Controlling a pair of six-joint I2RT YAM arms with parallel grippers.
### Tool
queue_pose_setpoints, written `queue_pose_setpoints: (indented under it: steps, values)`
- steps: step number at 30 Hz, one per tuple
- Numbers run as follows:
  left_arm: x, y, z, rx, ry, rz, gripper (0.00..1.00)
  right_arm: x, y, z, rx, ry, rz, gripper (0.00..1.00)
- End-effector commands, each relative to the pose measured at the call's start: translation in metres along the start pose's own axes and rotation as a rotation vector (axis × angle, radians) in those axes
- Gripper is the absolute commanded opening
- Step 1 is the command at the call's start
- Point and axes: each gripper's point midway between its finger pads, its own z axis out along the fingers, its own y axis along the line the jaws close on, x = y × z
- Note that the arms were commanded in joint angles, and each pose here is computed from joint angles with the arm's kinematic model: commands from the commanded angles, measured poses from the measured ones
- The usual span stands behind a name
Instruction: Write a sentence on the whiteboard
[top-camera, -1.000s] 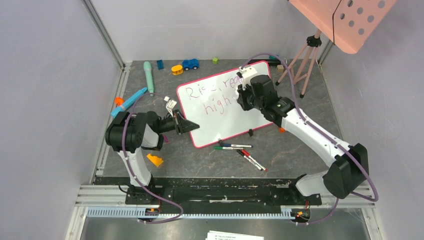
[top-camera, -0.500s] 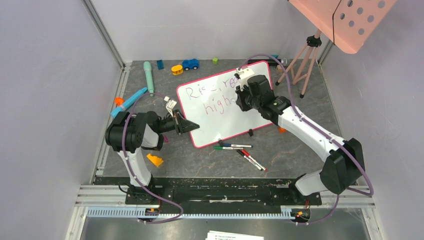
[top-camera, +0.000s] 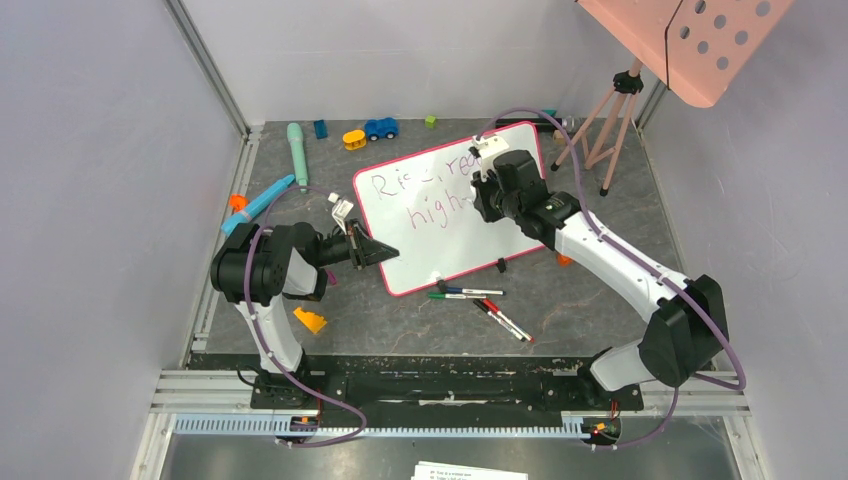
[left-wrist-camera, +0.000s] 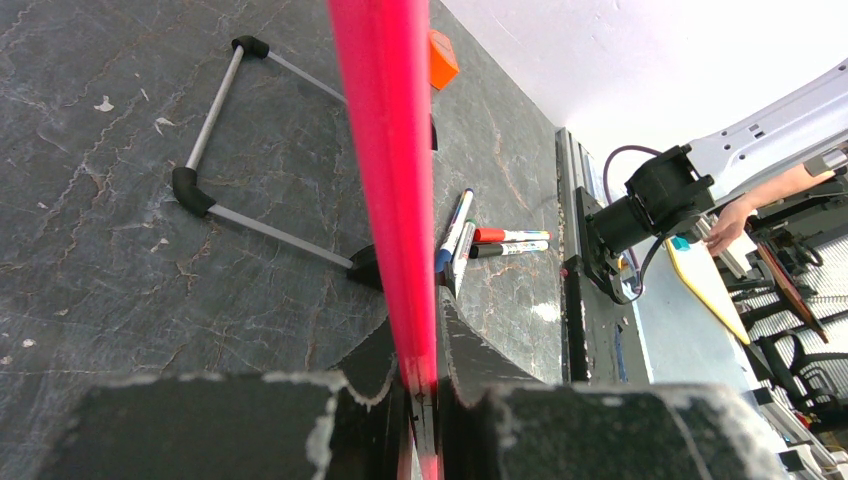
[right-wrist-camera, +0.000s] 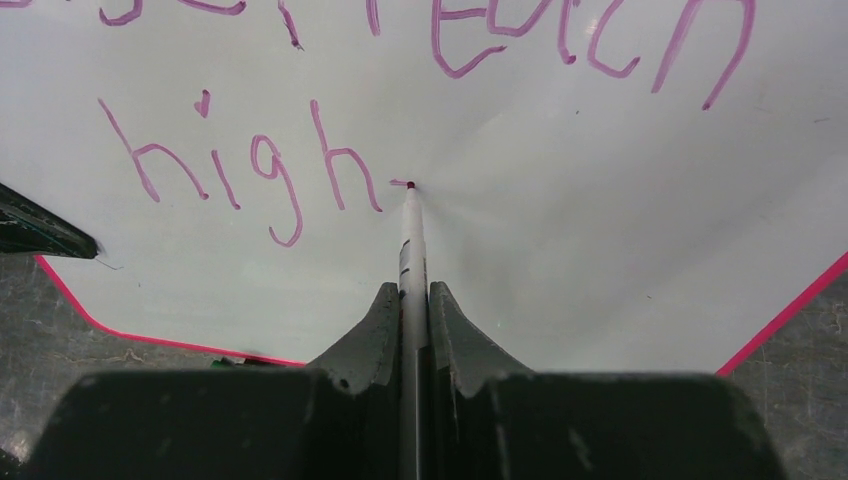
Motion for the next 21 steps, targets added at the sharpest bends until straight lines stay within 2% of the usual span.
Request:
queue_pose_setpoints:
  steps: [1,21]
  values:
    - [0.006,-0.014,0.001,0.093,0.042,0.191,0.07,-0.022,-0.018,-0.004,0.083,-0.054,0.01,0.0]
    - [0.006,-0.014,0.001,0.093,0.042,0.192,0.07,-0.041,-0.004,0.004,0.002,-0.085,-0.004,0.0]
